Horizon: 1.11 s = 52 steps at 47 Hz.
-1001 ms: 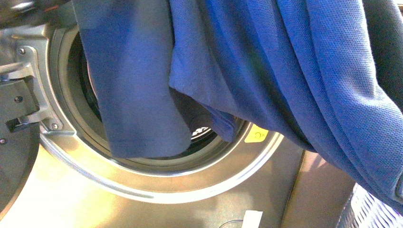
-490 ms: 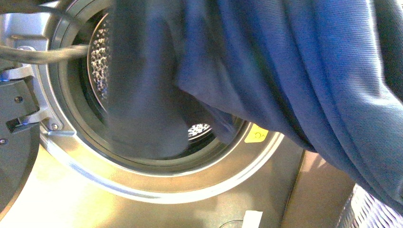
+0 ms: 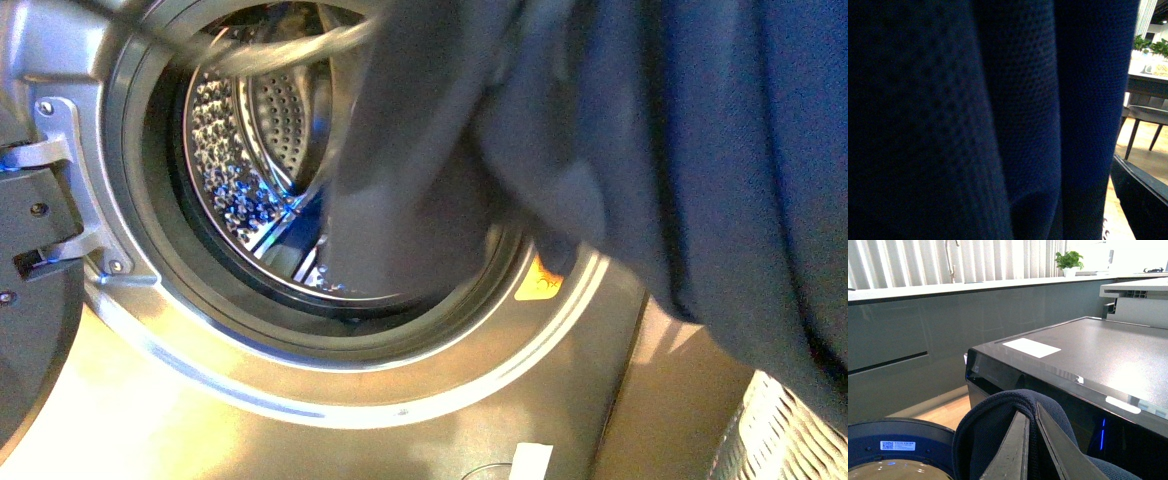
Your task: Put clothes into washing machine
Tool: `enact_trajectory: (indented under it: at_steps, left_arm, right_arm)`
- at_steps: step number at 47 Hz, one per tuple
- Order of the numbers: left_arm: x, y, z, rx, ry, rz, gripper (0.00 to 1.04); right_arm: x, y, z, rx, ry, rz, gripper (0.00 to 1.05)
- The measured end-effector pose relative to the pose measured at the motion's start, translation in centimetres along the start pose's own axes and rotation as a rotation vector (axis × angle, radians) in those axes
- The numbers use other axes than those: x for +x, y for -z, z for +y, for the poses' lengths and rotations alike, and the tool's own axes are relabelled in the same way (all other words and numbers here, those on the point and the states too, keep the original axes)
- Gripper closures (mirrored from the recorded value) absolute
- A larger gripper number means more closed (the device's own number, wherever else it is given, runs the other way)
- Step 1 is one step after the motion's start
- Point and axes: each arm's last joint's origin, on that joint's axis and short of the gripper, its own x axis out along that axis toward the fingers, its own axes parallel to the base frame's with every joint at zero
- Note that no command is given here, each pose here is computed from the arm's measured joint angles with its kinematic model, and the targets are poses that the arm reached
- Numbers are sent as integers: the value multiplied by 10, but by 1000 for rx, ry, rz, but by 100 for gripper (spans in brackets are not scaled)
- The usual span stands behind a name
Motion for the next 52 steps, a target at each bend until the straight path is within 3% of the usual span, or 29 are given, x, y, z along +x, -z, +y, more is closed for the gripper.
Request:
enact_trajectory:
  at_steps: [5,10,21,52]
  left_arm:
    - [8,1,1,-17,-13,23,6]
    - [23,6,8,-57,-104,76,6]
    - [45,11,19,-182,-259,62,6]
    - [57,49,24,-136,-522,149,6]
  right_arm:
    - [0,0,0,0,0,0,102]
    - [0,0,0,0,0,0,102]
    - [0,0,0,0,4,0,102]
    - [0,0,-1,-1,11,0,102]
